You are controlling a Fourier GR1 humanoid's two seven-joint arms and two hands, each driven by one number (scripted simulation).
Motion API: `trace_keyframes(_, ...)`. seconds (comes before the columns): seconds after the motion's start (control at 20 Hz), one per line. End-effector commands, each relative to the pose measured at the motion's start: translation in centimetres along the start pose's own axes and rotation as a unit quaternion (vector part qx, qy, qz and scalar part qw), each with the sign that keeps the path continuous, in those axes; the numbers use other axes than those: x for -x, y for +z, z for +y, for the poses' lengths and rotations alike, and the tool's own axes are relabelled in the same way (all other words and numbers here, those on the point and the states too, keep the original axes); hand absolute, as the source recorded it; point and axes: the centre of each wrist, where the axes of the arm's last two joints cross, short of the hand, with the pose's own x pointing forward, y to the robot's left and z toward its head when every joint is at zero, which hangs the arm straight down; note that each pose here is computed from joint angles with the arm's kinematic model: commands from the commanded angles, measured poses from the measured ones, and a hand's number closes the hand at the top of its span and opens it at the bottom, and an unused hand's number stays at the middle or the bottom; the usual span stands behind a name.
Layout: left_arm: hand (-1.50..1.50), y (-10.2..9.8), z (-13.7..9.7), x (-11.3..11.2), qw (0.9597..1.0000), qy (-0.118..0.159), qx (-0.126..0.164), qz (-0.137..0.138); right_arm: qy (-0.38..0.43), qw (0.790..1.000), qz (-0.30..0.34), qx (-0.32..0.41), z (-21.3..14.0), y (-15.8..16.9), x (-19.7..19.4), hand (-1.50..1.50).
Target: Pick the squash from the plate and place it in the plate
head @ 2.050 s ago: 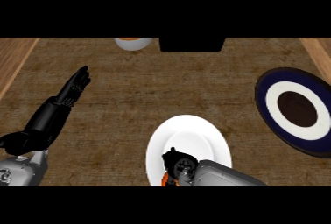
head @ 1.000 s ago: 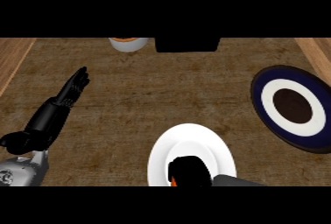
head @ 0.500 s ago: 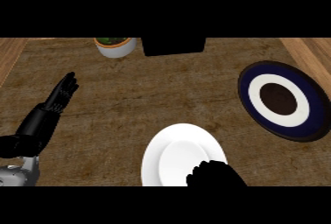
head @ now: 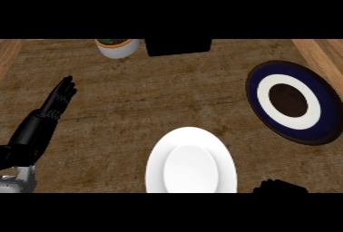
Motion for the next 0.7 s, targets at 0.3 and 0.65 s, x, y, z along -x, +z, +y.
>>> trace_keyframes(0.3,0.00,0.2,-0.2,-0.6,0.9998,-0.001,0.014,-0.014,-0.007,0.990,0.053,0.131,-3.8,2.7,3.3,1.50)
trace_keyframes(0.65,0.00,-1.0,-0.5,-1.1,0.9992,0.003,0.033,-0.023,-0.024,0.980,0.106,0.169,-3.4,3.2,7.0,1.50)
